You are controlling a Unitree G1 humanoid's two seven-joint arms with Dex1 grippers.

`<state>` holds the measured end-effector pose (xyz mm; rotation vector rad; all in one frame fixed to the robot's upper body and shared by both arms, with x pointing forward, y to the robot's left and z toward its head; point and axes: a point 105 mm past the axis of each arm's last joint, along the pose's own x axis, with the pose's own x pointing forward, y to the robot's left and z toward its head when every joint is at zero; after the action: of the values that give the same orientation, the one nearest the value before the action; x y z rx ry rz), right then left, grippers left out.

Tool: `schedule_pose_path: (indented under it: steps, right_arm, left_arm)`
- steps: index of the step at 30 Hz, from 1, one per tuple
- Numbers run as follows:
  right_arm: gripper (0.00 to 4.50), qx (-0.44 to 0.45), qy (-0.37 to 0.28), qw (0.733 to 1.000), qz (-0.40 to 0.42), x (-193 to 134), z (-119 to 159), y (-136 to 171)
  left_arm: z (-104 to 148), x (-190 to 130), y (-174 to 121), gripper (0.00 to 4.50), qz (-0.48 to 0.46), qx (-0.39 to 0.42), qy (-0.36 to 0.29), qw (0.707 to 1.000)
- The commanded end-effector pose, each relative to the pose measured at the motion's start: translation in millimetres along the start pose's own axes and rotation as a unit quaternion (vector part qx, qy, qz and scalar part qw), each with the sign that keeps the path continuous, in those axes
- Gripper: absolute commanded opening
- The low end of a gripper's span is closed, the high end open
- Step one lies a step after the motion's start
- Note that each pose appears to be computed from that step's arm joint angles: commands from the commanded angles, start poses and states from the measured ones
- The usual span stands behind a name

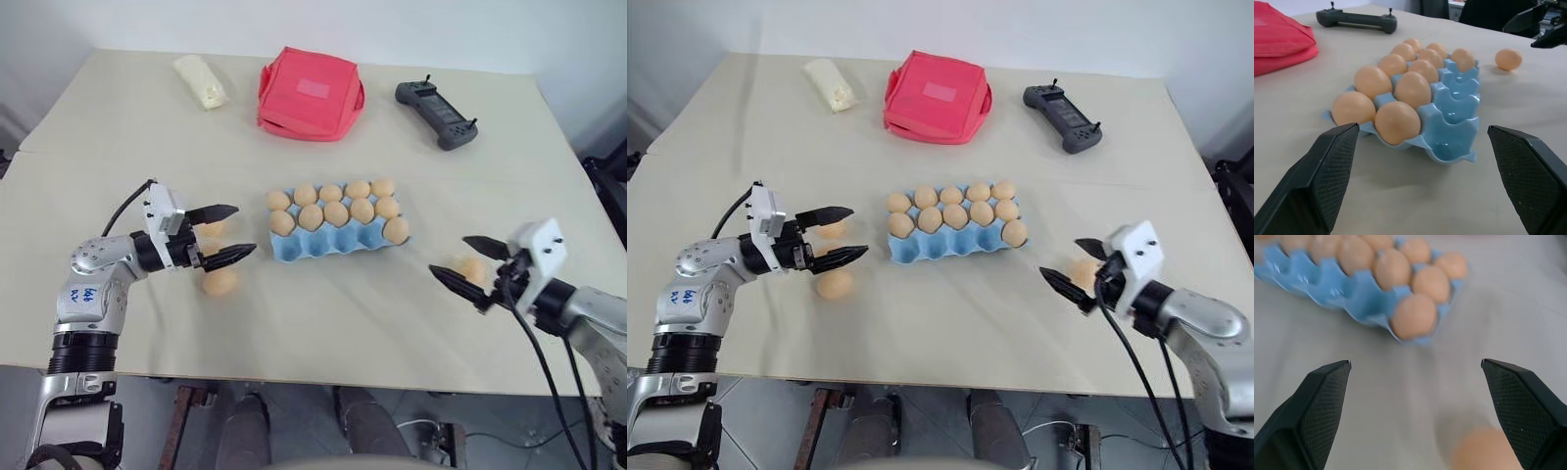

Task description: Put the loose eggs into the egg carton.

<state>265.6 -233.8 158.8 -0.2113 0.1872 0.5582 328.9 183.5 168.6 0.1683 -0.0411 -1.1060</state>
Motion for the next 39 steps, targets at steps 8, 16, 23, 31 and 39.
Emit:
schedule_pose_path:
  steps: [8,16,23,31,39]
  right_arm:
    - [4.47,0.017,0.038,0.997,-0.068,-44,-15,-17]
    - [4.47,0.068,-0.002,0.994,-0.085,-11,-13,-31]
    - [4.47,0.101,0.013,0.992,-0.079,20,-28,-38]
    - [4.47,0.112,0.035,0.991,-0.056,33,-39,-31]
    - [2.13,0.095,0.007,0.994,-0.046,35,-21,-25]
  left_arm:
    - [7,-4,-4,4.5,-0.039,-0.002,0.011,0.999]
    - [4,-10,-16,4.5,-0.055,-0.017,0.018,0.998]
    - [3,-15,-21,4.5,-0.043,-0.019,0.018,0.999]
    - [2,-21,-22,4.5,-0.023,-0.016,0.016,0.999]
    - [2,-24,-23,4.5,-0.014,-0.015,0.016,1.0]
